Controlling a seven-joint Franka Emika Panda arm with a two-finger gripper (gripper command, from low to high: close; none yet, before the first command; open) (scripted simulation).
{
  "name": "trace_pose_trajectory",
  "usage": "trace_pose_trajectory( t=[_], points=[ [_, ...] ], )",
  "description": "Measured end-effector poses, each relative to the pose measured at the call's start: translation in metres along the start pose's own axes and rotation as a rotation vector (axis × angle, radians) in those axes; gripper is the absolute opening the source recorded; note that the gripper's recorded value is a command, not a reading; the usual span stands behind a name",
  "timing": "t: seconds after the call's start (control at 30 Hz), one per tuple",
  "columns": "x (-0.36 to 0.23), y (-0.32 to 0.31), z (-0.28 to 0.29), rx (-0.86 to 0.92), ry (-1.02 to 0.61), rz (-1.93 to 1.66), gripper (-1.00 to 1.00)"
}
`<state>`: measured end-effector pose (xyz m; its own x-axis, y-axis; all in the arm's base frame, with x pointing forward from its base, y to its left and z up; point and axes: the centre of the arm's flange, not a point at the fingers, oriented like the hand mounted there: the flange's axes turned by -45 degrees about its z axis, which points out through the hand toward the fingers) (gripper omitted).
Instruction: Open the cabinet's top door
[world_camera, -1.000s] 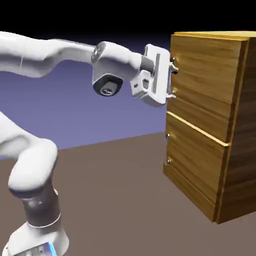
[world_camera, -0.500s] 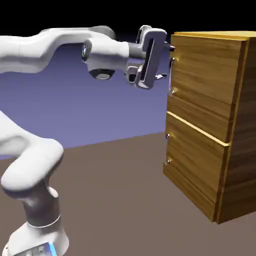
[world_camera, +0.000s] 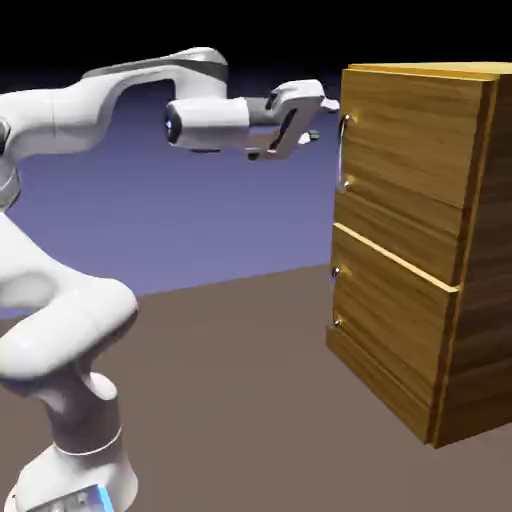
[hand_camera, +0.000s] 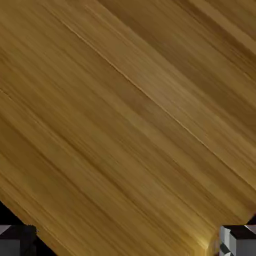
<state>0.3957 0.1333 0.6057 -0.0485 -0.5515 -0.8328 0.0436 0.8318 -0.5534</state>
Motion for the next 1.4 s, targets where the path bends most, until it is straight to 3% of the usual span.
trace_pose_trajectory(
  t=[0.4,0.6,0.63,1.4],
  points=[
    [0.021,0.098,0.038,-0.008,-0.021,0.564,0.00],
    [0.021,0.103,0.081,-0.008,-0.020,0.585,0.00],
    [0.022,0.103,0.090,-0.009,-0.020,0.586,-1.00],
    [0.080,0.018,-0.043,-0.462,-0.155,0.567,-1.00]
  ],
)
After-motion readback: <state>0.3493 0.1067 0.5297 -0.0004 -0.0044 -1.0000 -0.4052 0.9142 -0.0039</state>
